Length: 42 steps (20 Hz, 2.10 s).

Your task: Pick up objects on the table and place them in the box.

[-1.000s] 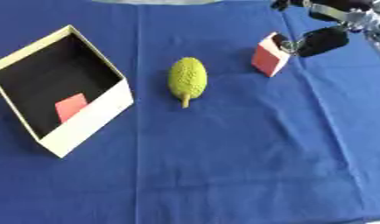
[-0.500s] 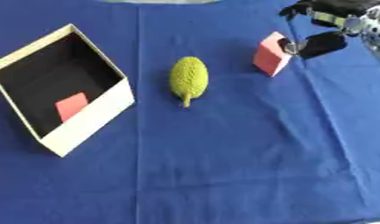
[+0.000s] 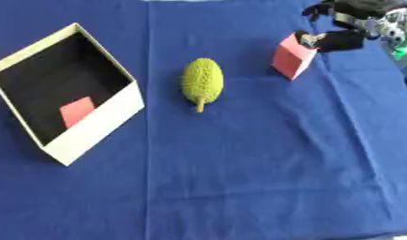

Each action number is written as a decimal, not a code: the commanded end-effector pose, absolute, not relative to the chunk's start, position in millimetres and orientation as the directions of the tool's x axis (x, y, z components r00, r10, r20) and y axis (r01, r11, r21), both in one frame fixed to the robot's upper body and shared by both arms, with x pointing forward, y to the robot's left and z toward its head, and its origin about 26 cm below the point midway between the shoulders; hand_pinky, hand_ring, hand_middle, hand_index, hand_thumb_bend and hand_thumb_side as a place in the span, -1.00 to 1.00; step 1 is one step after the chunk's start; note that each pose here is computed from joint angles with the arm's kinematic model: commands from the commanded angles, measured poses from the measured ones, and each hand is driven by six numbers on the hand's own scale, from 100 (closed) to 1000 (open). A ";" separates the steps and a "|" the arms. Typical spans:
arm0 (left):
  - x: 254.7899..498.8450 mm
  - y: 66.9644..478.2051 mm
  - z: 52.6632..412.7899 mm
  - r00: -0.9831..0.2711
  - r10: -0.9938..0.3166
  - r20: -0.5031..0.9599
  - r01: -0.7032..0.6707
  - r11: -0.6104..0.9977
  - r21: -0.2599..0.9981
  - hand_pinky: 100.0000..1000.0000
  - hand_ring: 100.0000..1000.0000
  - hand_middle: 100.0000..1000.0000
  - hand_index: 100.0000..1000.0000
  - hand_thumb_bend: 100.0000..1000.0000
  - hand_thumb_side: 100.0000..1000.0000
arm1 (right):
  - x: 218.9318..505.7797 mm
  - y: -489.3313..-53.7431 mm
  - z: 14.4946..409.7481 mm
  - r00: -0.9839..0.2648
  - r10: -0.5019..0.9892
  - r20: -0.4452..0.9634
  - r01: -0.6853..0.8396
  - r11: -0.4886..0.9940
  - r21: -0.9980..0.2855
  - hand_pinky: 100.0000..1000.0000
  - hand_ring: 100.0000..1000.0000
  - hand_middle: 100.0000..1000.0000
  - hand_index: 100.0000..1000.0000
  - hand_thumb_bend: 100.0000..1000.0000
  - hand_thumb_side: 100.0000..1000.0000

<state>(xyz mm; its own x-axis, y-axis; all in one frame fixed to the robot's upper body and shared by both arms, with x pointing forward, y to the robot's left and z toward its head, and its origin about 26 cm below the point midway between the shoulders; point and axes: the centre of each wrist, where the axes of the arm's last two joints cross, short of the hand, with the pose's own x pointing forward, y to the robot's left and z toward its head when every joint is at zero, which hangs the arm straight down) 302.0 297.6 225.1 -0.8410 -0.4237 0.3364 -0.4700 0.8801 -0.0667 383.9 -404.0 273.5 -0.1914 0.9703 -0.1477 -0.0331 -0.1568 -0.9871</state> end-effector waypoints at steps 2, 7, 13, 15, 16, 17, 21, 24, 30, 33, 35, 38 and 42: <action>299.4 297.7 234.4 -0.852 -0.426 0.304 -0.464 0.884 -0.062 0.34 0.47 0.48 0.64 -0.89 0.34 | 382.6 -410.7 285.3 -0.157 0.976 -0.150 -0.003 -0.152 -0.988 0.71 0.88 0.59 0.91 -0.80 1.00; 299.5 297.4 234.5 -0.853 -0.424 0.305 -0.463 0.884 -0.063 0.34 0.48 0.48 0.64 -0.89 0.34 | 384.8 -411.5 279.9 -0.166 0.977 -0.135 -0.035 -0.143 -0.989 0.71 0.88 0.59 0.91 -0.78 1.00; 299.6 296.8 233.9 -0.853 -0.421 0.309 -0.460 0.886 -0.063 0.34 0.48 0.48 0.64 -0.89 0.34 | 387.3 -411.0 274.6 -0.177 0.977 -0.118 -0.075 -0.133 -0.988 0.71 0.88 0.59 0.91 -0.76 1.00; 299.7 296.6 233.8 -0.853 -0.419 0.310 -0.459 0.886 -0.063 0.34 0.48 0.48 0.64 -0.89 0.34 | 388.6 -411.8 271.1 -0.177 0.978 -0.113 -0.091 -0.130 -0.987 0.71 0.89 0.59 0.91 -0.74 1.00; 299.6 296.7 233.7 -0.853 -0.419 0.310 -0.459 0.886 -0.063 0.34 0.48 0.48 0.64 -0.89 0.34 | 388.9 -412.0 269.5 -0.178 0.978 -0.109 -0.099 -0.128 -0.987 0.71 0.89 0.59 0.91 -0.73 1.00; 299.6 296.8 233.7 -0.853 -0.420 0.310 -0.459 0.886 -0.063 0.34 0.48 0.48 0.64 -0.89 0.34 | 389.0 -412.1 268.5 -0.179 0.978 -0.108 -0.104 -0.128 -0.986 0.71 0.88 0.59 0.92 -0.74 1.00; 299.7 296.5 233.8 -0.854 -0.418 0.310 -0.457 0.887 -0.063 0.34 0.48 0.48 0.63 -0.89 0.34 | 389.4 -412.7 265.4 -0.171 0.979 -0.113 -0.116 -0.134 -0.984 0.71 0.89 0.59 0.93 -0.73 1.00; 299.8 296.1 233.7 -0.855 -0.415 0.311 -0.455 0.888 -0.064 0.34 0.48 0.48 0.63 -0.89 0.34 | 390.8 -413.7 262.3 -0.158 0.979 -0.127 -0.119 -0.146 -0.982 0.71 0.89 0.60 0.95 -0.72 1.00; 299.8 296.0 232.9 -0.854 -0.413 0.315 -0.454 0.889 -0.065 0.34 0.48 0.48 0.63 -0.89 0.35 | 394.1 -415.6 254.4 -0.137 0.979 -0.150 -0.129 -0.167 -0.977 0.71 0.89 0.59 0.95 -0.70 1.00; 299.8 295.8 233.1 -0.855 -0.413 0.315 -0.453 0.889 -0.065 0.34 0.48 0.48 0.63 -0.90 0.35 | 395.2 -415.5 252.0 -0.137 0.980 -0.148 -0.133 -0.166 -0.977 0.70 0.88 0.58 0.96 -0.72 1.00; 299.8 295.6 232.8 -0.855 -0.411 0.317 -0.452 0.890 -0.065 0.34 0.48 0.48 0.63 -0.90 0.35 | 395.7 -414.9 250.5 -0.138 0.980 -0.144 -0.134 -0.162 -0.978 0.70 0.88 0.57 0.96 -0.72 1.00; 299.8 295.6 232.7 -0.854 -0.412 0.318 -0.452 0.890 -0.061 0.34 0.48 0.48 0.62 -0.90 0.35 | 395.7 -414.0 250.4 -0.140 0.981 -0.133 -0.124 -0.151 -0.981 0.69 0.87 0.54 0.96 -0.72 1.00; 299.7 296.0 232.6 -0.852 -0.415 0.319 -0.455 0.889 -0.060 0.34 0.48 0.48 0.62 -0.91 0.36 | 391.0 -409.8 258.0 -0.155 0.981 -0.113 -0.060 -0.123 -0.991 0.68 0.85 0.50 0.96 -0.76 1.00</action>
